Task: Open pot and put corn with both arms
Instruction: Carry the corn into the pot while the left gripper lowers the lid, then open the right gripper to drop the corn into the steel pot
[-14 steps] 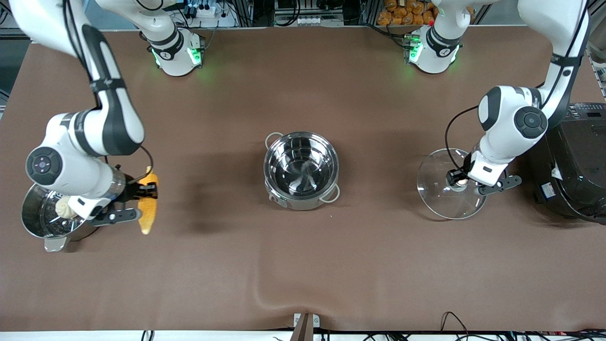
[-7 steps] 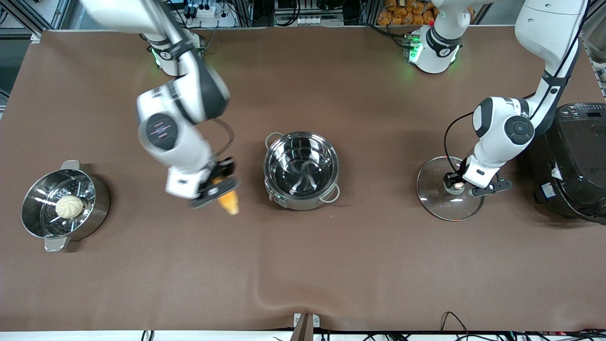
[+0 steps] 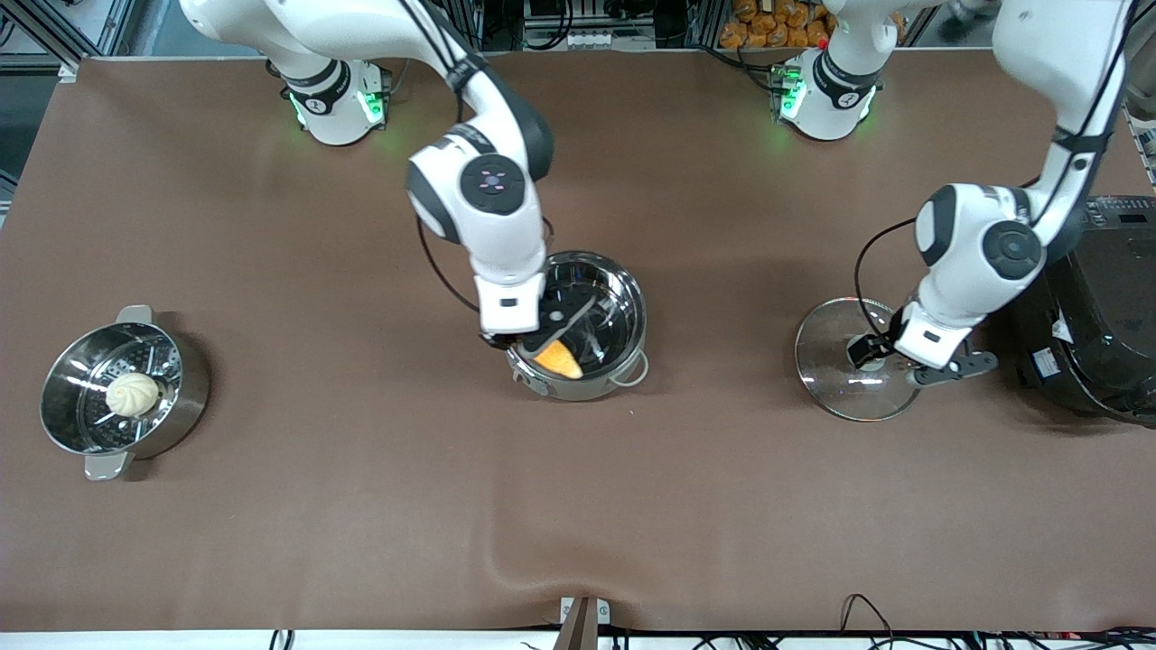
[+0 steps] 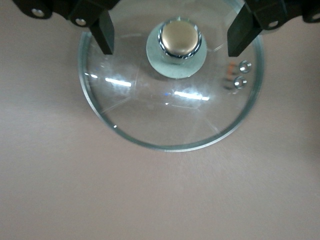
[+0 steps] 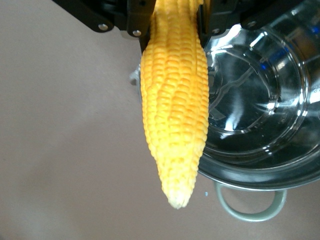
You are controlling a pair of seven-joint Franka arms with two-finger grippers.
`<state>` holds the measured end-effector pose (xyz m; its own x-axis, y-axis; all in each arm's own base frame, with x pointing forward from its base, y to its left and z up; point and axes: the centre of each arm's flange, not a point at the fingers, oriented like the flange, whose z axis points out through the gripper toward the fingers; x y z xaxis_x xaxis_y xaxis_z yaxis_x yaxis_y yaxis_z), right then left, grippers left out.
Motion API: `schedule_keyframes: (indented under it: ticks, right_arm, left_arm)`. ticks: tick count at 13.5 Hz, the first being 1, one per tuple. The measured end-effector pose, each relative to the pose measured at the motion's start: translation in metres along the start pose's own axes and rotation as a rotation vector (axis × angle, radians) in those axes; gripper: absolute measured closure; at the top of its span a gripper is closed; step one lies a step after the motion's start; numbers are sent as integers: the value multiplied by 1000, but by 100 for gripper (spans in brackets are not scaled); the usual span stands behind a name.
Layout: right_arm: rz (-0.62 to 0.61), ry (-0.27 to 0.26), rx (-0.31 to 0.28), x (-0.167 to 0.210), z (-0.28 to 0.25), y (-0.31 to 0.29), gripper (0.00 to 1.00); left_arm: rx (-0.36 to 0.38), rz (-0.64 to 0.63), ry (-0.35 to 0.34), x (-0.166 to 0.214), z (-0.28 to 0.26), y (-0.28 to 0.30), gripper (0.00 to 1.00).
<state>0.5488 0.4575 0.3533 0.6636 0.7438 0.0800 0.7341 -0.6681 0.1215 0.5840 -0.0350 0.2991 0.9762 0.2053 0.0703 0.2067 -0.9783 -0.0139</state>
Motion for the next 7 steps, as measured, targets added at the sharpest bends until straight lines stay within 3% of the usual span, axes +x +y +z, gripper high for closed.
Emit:
schedule_keyframes:
  ticks: [4,7]
  right_arm:
    - [10,-16,-65,7,19,-46,63]
    - [103,-24,-95,8,28,-80,63]
  left_arm:
    - [43,20,-28,30,-126,25,0]
    - [54,15,-14,37,-216,30,0]
